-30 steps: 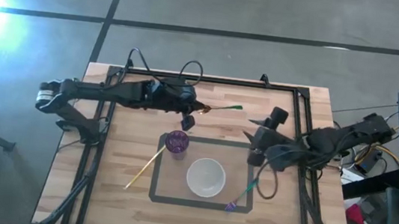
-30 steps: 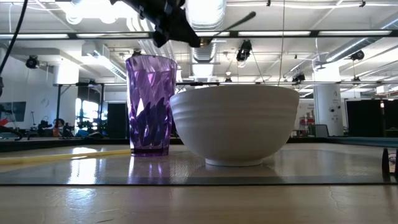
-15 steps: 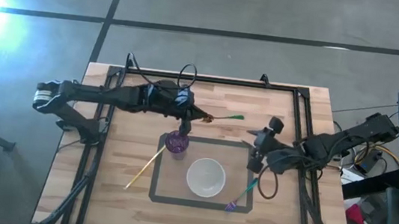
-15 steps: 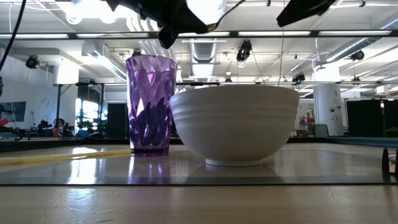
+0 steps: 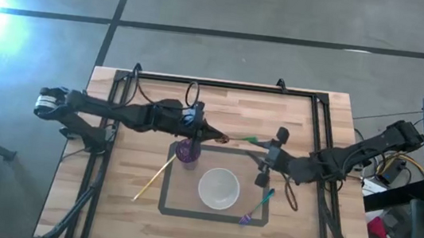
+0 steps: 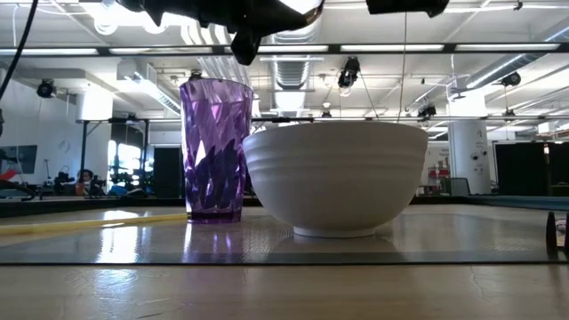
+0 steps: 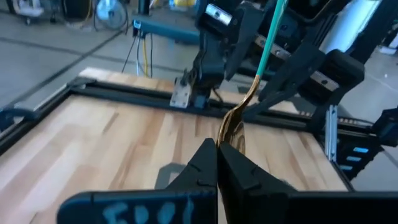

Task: Pick & Place Utensil
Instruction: Put the green spoon on the white bowl

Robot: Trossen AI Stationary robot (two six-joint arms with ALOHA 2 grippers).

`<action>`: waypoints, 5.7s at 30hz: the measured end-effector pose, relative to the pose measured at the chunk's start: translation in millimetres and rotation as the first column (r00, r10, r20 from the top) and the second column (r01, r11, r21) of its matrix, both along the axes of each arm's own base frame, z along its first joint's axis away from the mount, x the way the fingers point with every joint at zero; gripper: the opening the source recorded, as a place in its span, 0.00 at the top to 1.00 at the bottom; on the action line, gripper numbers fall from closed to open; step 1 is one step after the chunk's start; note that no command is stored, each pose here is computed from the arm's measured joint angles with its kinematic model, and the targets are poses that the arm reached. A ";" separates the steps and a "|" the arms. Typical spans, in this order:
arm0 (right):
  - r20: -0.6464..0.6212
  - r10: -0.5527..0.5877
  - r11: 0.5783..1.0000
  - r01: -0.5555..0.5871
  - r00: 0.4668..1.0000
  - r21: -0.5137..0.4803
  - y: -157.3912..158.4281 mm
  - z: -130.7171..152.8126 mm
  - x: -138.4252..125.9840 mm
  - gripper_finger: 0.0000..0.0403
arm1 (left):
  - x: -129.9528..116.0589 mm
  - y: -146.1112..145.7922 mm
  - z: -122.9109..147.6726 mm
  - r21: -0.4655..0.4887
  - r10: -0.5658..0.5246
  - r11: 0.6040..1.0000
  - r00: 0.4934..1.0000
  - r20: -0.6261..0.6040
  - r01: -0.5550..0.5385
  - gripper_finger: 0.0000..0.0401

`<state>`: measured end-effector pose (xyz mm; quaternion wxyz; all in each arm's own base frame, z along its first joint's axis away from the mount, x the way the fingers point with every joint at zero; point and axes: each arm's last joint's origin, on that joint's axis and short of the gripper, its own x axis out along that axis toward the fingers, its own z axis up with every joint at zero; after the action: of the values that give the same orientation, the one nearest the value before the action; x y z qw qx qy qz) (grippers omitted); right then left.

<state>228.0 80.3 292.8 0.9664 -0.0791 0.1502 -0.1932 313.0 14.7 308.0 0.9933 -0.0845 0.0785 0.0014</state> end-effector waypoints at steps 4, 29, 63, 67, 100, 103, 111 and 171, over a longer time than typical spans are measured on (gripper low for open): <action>0.049 0.016 1.000 -0.015 0.999 -0.021 1.0 6.1 2.2 0.62 | -1.6 -4.8 -7.7 0.009 -0.006 1.000 0.998 0.067 0.005 1.00; 0.285 0.031 0.999 -0.033 0.958 0.000 2.9 32.0 6.9 0.60 | -8.3 -7.5 -24.8 0.067 0.054 0.996 0.985 0.162 -0.065 1.00; 0.364 0.023 0.999 -0.034 0.931 0.026 -12.6 39.7 12.5 0.97 | -8.4 -6.7 -25.3 0.087 0.073 0.992 0.985 0.159 -0.088 1.00; 0.364 0.015 0.999 -0.027 0.931 0.028 -14.6 39.7 13.0 0.97 | -8.4 -6.5 -25.5 0.087 0.075 0.992 0.985 0.156 -0.089 1.00; 0.305 0.023 1.000 -0.026 0.952 0.007 -14.7 30.4 13.5 0.97 | -8.7 -5.8 -33.1 0.104 0.085 0.990 0.993 0.079 -0.093 0.75; 0.295 0.023 1.000 -0.026 0.955 0.005 -14.8 29.6 13.1 0.97 | -8.9 -5.0 -32.9 0.136 0.106 0.984 0.991 0.080 -0.116 0.71; 0.227 0.014 0.999 -0.022 0.974 0.035 -14.9 29.6 13.0 0.97 | -8.6 -4.3 -22.9 0.153 0.117 0.980 0.991 0.056 -0.125 0.67; 0.230 0.332 0.634 -0.397 0.915 0.664 -79.2 -41.9 14.3 0.97 | -97.3 -65.7 0.8 0.238 -0.124 0.947 0.930 -0.346 0.215 0.72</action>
<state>242.3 1.1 250.9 0.9477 0.2714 0.1511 0.0739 215.8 -51.0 308.8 0.9650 0.0609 0.2478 -0.0604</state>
